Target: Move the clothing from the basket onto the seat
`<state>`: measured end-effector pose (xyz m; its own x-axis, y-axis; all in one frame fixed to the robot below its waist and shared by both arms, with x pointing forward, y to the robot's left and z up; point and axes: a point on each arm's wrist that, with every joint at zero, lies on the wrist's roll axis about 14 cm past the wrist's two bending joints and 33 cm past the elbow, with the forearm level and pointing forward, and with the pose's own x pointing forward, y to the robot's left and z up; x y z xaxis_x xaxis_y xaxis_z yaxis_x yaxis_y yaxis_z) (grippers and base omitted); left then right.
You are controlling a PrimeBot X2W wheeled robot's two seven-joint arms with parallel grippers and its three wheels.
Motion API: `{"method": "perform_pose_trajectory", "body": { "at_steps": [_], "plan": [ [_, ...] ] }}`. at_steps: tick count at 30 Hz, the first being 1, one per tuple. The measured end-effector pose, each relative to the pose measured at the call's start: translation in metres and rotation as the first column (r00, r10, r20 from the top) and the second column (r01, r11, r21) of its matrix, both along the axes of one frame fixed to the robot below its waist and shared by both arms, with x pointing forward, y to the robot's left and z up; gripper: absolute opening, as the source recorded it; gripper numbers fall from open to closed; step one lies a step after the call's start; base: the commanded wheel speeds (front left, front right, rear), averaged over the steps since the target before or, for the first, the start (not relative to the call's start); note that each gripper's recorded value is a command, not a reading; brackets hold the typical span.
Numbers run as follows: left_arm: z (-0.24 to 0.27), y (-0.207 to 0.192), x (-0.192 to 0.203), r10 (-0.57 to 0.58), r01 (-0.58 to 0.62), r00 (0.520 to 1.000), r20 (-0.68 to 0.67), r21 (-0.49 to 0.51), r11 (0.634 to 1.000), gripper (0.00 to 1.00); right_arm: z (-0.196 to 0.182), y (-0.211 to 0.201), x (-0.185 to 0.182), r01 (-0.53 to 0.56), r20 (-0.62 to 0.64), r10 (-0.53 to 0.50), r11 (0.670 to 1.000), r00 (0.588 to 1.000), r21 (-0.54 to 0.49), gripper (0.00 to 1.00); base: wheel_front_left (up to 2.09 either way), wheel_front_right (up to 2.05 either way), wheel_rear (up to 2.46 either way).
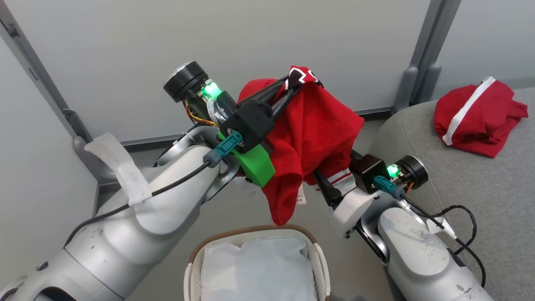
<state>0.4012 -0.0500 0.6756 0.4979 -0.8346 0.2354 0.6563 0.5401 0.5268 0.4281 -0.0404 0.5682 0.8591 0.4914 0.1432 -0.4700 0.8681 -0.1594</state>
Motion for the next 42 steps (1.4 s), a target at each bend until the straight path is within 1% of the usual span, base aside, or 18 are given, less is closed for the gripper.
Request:
{"method": "perform_pose_trajectory", "body": {
  "at_steps": [3,4,5,6,7,12,17,18,19,20,21,27,33,37,42],
  "plan": [
    [-0.001,-0.003,-0.005,-0.013,0.013,1.0,-0.001,0.001,1.0,0.0,0.004,0.009,0.002,-0.029,0.004,0.029,1.0,1.0,-0.01,1.0,0.0,0.0,0.0],
    [-0.001,-0.004,-0.006,-0.017,0.017,1.0,-0.003,0.001,1.0,0.0,0.005,0.012,0.001,-0.038,0.003,0.038,0.999,0.999,-0.006,0.45,0.0,0.0,0.0],
    [-0.001,-0.005,-0.007,-0.021,0.021,1.0,-0.005,0.0,1.0,0.0,0.006,0.015,0.001,-0.046,0.002,0.046,0.999,0.999,-0.003,0.27,0.0,0.0,0.0],
    [-0.002,-0.006,-0.007,-0.023,0.023,1.0,-0.007,0.0,1.0,0.0,0.007,0.017,0.001,-0.053,0.003,0.053,0.999,0.999,-0.001,0.12,0.0,0.0,0.0],
    [-0.003,-0.006,-0.008,-0.024,0.024,1.0,-0.01,0.001,1.0,0.0,0.007,0.018,0.001,-0.057,0.004,0.057,0.998,0.998,0.0,0.0,0.0,0.0,0.0],
    [-0.014,-0.001,-0.005,-0.01,0.01,0.998,-0.056,-0.01,1.0,0.0,0.014,0.02,0.0,-0.064,0.019,0.063,0.998,0.998,0.018,0.0,0.0,0.0,0.0],
    [-0.03,0.008,0.0,0.015,-0.023,0.991,-0.134,-0.054,0.998,0.0,0.025,0.01,0.004,-0.035,0.044,0.033,0.998,0.998,0.058,0.0,0.0,0.0,0.0],
    [-0.035,0.01,0.001,0.021,-0.032,0.987,-0.157,-0.068,0.997,0.21,0.027,0.007,0.005,-0.026,0.048,0.022,0.997,0.999,0.069,0.0,0.0,0.0,0.0],
    [-0.041,0.011,0.001,0.025,-0.041,0.983,-0.183,-0.08,0.996,0.37,0.029,0.003,0.006,-0.014,0.052,0.01,0.997,0.999,0.08,0.0,0.0,0.0,0.0],
    [-0.046,0.012,0.001,0.028,-0.047,0.979,-0.203,-0.088,0.995,0.73,0.03,0.0,0.007,-0.006,0.054,0.001,0.996,0.999,0.088,0.0,0.0,0.0,0.0],
    [-0.052,0.013,0.0,0.032,-0.056,0.973,-0.227,-0.098,0.994,1.0,0.032,-0.003,0.008,0.002,0.058,-0.008,0.996,0.998,0.094,0.0,0.0,0.0,0.0],
    [-0.087,0.016,-0.005,0.051,-0.121,0.928,-0.369,-0.168,0.978,1.0,0.047,-0.019,0.013,0.045,0.102,-0.057,0.992,0.993,0.12,0.0,0.0,0.0,0.0],
    [-0.13,0.021,-0.017,0.07,-0.201,0.856,-0.512,-0.204,0.958,1.0,0.051,-0.028,0.016,0.069,0.123,-0.084,0.99,0.989,0.124,0.0,0.0,0.0,0.0],
    [-0.155,0.026,-0.024,0.094,-0.244,0.816,-0.57,-0.192,0.951,1.0,0.047,-0.035,0.018,0.091,0.116,-0.106,0.988,0.988,0.125,0.0,0.0,0.0,0.0],
    [-0.171,0.035,-0.028,0.118,-0.287,0.784,-0.61,-0.188,0.939,1.0,0.046,-0.045,0.021,0.117,0.115,-0.132,0.985,0.985,0.128,0.0,0.0,0.0,0.0]
  ]
}}
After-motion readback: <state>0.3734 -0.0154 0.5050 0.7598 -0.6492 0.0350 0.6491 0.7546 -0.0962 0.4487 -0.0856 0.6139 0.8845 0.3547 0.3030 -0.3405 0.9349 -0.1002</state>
